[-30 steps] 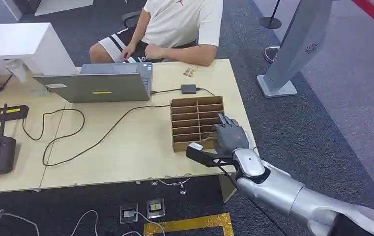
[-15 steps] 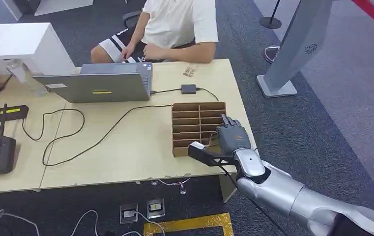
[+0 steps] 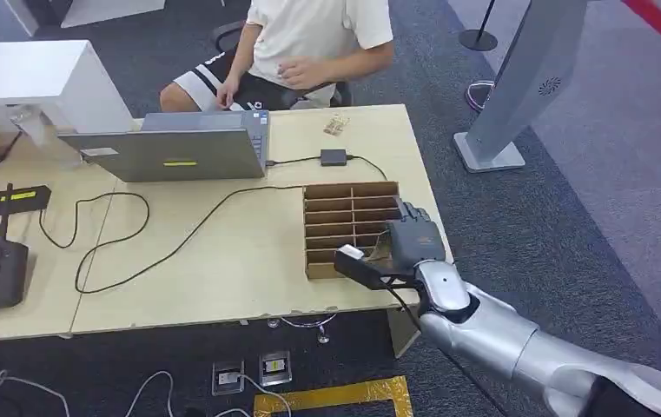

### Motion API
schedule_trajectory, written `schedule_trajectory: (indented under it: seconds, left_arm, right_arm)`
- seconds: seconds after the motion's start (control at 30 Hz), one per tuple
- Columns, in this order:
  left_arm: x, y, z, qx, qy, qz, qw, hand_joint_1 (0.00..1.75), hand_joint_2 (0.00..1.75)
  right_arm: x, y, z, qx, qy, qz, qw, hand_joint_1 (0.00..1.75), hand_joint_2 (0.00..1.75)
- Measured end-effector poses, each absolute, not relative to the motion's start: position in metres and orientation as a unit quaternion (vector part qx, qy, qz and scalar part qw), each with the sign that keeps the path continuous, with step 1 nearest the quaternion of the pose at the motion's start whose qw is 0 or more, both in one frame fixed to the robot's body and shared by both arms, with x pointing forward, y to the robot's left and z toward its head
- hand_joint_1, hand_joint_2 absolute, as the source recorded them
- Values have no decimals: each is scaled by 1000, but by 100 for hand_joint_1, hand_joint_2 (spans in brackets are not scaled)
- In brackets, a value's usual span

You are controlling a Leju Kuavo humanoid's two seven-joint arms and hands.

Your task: Pass the card to the sensor for recognition and then transmit it.

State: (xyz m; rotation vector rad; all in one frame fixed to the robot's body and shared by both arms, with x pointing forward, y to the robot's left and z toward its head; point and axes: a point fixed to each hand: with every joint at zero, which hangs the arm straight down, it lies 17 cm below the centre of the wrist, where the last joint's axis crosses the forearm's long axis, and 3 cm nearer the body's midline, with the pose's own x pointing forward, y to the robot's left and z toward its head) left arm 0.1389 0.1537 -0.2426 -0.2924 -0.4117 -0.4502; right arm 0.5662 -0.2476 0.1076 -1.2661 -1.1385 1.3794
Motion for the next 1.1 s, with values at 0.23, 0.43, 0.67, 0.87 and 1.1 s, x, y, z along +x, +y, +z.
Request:
schedule_trajectory:
  seconds: [0.23,0.43,0.67,0.87,1.1]
  left_arm:
    - [140,153,-242,-143,-202,-231,941,0,0]
    - [143,154,-242,-139,-198,-242,940,0,0]
    - [147,154,-241,-138,-200,-255,936,0,0]
    - [149,154,-241,-137,-201,-260,934,0,0]
    - [151,154,-240,-136,-203,-269,932,0,0]
  right_arm:
    - [586,-265,157,-554,-482,505,454,175,175]
    - [604,-288,218,-591,-495,452,449,173,175]
    - [616,-298,278,-613,-503,432,429,175,175]
    - [623,-292,313,-627,-507,429,407,175,175]
    - [627,-255,364,-643,-530,424,355,175,175]
